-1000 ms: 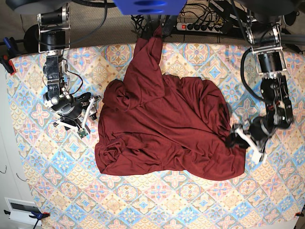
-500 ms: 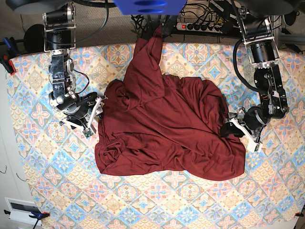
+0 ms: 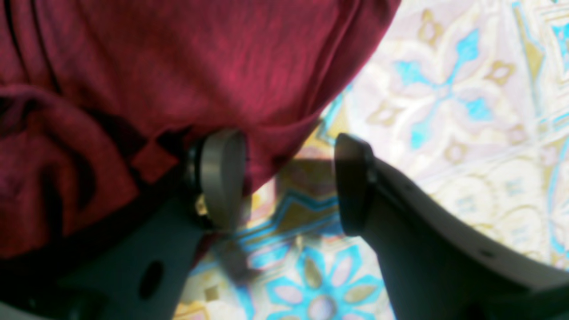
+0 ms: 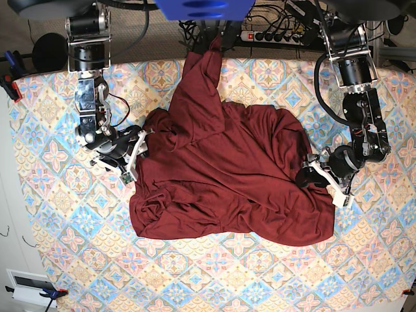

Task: Layout the t-shirt on the table in an organized manner, then fold the t-shirt properly
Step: 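Grasp opposite shirt edges with both grippers and pull them apart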

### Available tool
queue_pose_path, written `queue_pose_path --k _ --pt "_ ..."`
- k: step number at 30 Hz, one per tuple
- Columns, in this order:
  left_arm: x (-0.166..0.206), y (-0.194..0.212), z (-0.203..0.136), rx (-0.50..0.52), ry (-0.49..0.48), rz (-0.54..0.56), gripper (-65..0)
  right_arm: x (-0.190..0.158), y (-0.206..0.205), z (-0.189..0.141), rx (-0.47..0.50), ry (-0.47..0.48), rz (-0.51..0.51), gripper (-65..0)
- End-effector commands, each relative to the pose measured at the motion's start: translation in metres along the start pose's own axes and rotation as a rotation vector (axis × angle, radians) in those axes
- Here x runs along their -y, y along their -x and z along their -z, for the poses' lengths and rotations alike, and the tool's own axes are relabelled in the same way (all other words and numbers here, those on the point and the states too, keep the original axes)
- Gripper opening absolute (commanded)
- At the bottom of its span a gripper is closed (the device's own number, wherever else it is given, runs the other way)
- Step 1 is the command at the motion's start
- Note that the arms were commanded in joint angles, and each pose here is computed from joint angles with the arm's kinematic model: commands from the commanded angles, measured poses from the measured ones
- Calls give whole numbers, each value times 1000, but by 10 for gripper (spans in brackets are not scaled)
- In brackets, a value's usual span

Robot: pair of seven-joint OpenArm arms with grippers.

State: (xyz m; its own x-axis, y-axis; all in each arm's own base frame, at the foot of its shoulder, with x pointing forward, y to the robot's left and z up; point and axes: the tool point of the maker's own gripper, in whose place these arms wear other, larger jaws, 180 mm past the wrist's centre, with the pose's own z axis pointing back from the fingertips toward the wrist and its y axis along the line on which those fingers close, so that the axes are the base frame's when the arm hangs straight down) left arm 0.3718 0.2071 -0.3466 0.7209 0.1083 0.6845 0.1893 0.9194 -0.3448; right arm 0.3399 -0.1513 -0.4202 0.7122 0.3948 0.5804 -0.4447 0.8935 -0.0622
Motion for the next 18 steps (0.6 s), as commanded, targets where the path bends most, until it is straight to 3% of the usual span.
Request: queue_pose_path --k 1,5,10,11,14,18 --pt "1 -21 -6 54 4 19 -281 7 -14 -2 39 12 -3 -340" --pt "6 -20 -3 57 16 10 -281 7 -8 2 18 7 7 -393" --pt "7 -19 -2 57 18 8 -281 14 -9 7 21 10 29 -628" --pt "7 -19 -2 57 18 8 -281 17 -13 8 32 13 33 -650" --pt "5 -13 -2 47 16 2 -281 22 -22 6 66 22 33 -642" --pt "5 -7 -2 36 15 -1 -281 63 -18 -9 109 103 148 -645"
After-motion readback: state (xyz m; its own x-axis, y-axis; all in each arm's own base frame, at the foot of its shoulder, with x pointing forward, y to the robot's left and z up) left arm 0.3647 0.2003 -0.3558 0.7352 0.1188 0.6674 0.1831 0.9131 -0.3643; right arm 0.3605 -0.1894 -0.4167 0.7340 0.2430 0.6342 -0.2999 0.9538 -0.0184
